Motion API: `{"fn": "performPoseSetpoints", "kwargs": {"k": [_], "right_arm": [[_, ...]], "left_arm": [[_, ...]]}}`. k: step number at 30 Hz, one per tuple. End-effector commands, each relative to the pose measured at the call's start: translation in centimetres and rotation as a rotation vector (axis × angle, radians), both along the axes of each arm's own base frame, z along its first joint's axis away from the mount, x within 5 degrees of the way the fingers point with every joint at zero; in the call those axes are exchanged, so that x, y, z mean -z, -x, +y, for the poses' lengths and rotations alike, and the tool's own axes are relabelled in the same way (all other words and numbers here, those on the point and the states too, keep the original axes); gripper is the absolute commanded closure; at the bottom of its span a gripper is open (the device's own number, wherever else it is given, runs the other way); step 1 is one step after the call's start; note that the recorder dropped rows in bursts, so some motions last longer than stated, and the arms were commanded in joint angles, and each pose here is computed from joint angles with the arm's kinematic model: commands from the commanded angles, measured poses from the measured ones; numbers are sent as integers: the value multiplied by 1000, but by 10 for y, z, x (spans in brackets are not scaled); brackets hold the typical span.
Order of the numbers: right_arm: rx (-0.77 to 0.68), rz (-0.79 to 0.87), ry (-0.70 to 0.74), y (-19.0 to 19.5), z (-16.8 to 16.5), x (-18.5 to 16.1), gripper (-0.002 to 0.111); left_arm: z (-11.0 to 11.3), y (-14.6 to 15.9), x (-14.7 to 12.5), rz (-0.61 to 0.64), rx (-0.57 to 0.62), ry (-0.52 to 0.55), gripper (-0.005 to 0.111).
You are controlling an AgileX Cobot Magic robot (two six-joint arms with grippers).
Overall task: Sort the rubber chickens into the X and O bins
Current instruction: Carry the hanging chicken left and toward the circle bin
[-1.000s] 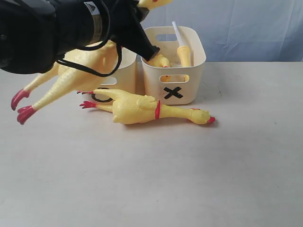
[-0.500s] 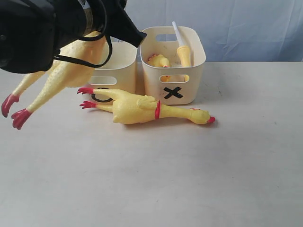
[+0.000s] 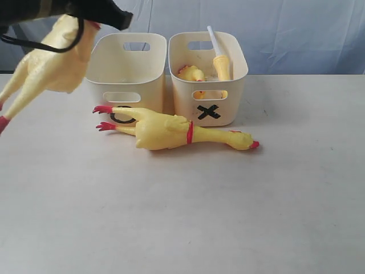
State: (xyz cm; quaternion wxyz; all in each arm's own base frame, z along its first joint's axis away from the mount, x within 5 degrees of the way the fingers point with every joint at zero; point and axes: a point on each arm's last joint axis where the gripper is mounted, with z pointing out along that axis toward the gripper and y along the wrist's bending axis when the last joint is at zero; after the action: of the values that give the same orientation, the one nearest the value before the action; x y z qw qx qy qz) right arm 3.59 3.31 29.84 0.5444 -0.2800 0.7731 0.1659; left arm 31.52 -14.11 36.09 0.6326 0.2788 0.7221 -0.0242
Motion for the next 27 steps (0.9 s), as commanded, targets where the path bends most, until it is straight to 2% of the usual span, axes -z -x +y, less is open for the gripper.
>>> {"fn": "performPoseSetpoints", "kwargs": {"k": [1,7,10,12,16,22,27], "right_arm": [[4,-8,-6,0,0,0,108],[4,-7,-8,0,0,0,108],[3,-6,-7,0,0,0,108],[3,-6,-7,0,0,0,108],[3,-6,-7,0,0,0,108],[3,-6,-7,0,0,0,108],[3,-6,-7,0,0,0,108]], "left_arm": [[31,-9,-26,-56,-25,30,107],[70,-27,-38,-77,-92,52,107],[86,-38,-36,-61,-143,104,107],[94,-46,-32,-53,-134,111,107],[97,-59,-29,-50,-63,223,107],[96,-77,-26,-169,33,462,107],[100,-95,-6,-199,-22,466,107]]}}
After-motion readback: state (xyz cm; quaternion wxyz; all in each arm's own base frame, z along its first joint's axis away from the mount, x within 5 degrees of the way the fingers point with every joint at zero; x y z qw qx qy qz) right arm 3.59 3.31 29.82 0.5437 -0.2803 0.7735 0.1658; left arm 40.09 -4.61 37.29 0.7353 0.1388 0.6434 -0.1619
